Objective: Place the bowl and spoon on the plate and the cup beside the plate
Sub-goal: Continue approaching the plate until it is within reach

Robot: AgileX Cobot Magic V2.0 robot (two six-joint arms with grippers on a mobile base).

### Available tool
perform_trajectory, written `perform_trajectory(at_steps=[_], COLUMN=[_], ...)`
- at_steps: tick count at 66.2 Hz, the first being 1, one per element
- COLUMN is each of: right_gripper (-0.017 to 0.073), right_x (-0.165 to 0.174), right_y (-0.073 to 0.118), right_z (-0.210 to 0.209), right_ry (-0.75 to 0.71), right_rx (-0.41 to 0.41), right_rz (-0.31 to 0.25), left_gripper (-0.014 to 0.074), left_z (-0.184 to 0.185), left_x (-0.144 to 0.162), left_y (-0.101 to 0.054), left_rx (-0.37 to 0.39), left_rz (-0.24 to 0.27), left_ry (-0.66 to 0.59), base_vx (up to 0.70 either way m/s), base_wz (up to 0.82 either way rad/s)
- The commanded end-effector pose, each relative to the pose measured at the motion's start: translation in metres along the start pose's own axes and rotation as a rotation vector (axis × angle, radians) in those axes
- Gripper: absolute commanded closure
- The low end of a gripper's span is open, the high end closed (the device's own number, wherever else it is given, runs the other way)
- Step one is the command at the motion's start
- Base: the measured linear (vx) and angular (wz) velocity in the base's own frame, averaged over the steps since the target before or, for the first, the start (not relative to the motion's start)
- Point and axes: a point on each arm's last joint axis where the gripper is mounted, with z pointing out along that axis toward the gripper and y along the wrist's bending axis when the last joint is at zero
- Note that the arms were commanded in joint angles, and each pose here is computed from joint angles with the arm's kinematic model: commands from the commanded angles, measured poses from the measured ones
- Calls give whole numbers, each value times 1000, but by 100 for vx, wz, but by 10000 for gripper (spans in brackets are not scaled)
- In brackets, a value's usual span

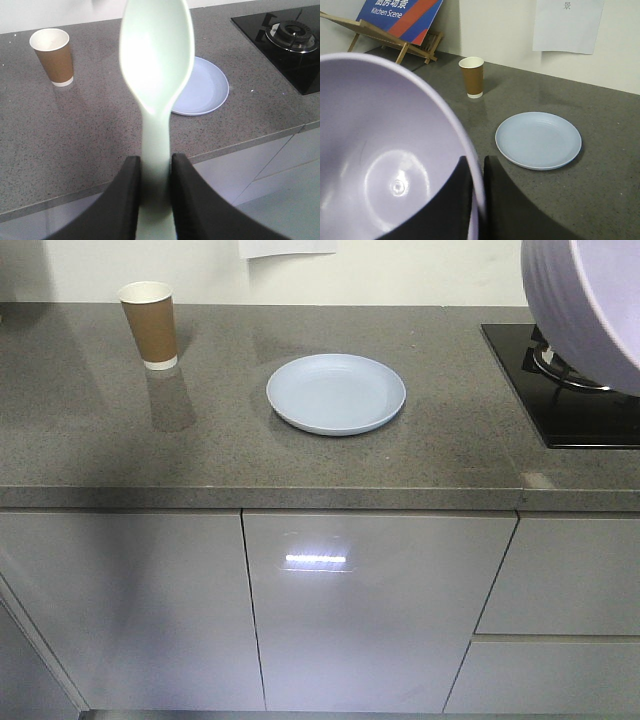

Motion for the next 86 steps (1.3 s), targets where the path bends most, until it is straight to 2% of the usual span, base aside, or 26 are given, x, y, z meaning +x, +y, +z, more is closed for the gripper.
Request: perform_trajectory(at_steps=[1, 86], right_gripper=[564, 564], right_x=[-9, -9], right_y=[10, 10], right_z=[-5, -5], right_ry=[-56, -56], right_rx=[-45, -45], right_rz=[-10, -10], left_gripper=[599, 599], left_z=[-15, -15], left_x=[-8, -8], left_y=[-5, -5], left_rx=[22, 22], left_rz=[-2, -2], left_ry=[-102, -102], base_vx=[2, 4], base_wz=[-1, 0])
